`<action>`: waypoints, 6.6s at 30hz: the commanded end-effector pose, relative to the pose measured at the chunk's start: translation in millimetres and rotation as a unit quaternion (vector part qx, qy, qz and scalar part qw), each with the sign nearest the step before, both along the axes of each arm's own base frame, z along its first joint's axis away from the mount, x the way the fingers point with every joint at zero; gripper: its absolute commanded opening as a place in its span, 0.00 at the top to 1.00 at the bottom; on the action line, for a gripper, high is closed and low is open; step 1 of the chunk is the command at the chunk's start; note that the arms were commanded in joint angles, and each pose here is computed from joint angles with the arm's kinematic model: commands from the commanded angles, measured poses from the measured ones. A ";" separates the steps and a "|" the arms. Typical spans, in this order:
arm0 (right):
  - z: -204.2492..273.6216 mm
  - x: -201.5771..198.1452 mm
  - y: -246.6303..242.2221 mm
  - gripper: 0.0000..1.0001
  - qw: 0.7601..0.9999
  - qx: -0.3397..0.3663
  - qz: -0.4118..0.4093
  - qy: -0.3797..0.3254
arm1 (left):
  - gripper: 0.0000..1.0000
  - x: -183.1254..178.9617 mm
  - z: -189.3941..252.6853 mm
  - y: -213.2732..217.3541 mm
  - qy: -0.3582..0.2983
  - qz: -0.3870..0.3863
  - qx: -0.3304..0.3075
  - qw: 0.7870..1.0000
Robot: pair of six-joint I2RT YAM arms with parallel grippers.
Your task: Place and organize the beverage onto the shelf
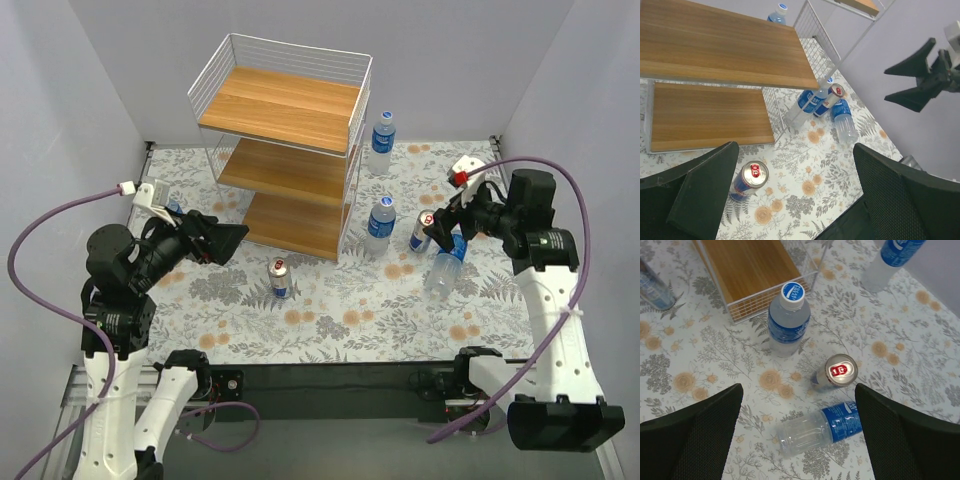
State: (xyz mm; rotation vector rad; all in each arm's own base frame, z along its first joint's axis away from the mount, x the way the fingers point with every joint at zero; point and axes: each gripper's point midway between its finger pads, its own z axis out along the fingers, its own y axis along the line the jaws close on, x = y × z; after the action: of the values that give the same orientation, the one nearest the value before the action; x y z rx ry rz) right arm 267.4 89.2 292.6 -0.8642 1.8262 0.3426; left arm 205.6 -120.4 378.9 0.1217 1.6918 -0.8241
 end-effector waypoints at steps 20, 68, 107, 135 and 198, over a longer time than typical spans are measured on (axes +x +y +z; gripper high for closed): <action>-50.8 76.6 90.9 0.08 0.958 0.041 0.283 -0.022 | 0.02 -6.5 -21.7 -19.9 -0.023 -0.090 0.027 0.995; -45.9 66.7 105.8 0.99 0.955 0.019 0.295 -0.018 | 0.02 -5.7 -38.4 -78.1 0.006 -0.204 -0.069 0.976; 83.3 -120.5 139.1 0.99 0.918 0.105 0.377 -0.072 | 0.02 -40.6 -117.8 -275.9 -0.230 -0.275 0.115 0.926; 95.6 -128.3 146.4 0.90 0.910 0.160 0.379 -0.042 | 1.00 -36.1 -87.9 -276.6 -0.231 -0.258 0.097 0.933; 79.3 31.6 -1.0 0.02 0.965 0.140 -0.198 -0.100 | 1.00 235.1 231.5 -13.8 -0.210 0.283 0.062 0.934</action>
State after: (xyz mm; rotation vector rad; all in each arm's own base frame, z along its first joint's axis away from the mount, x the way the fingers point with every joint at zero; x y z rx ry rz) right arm 299.6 87.3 362.3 -0.3232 1.7122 0.2260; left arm 458.2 -138.7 547.4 -0.0698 1.4600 -0.1335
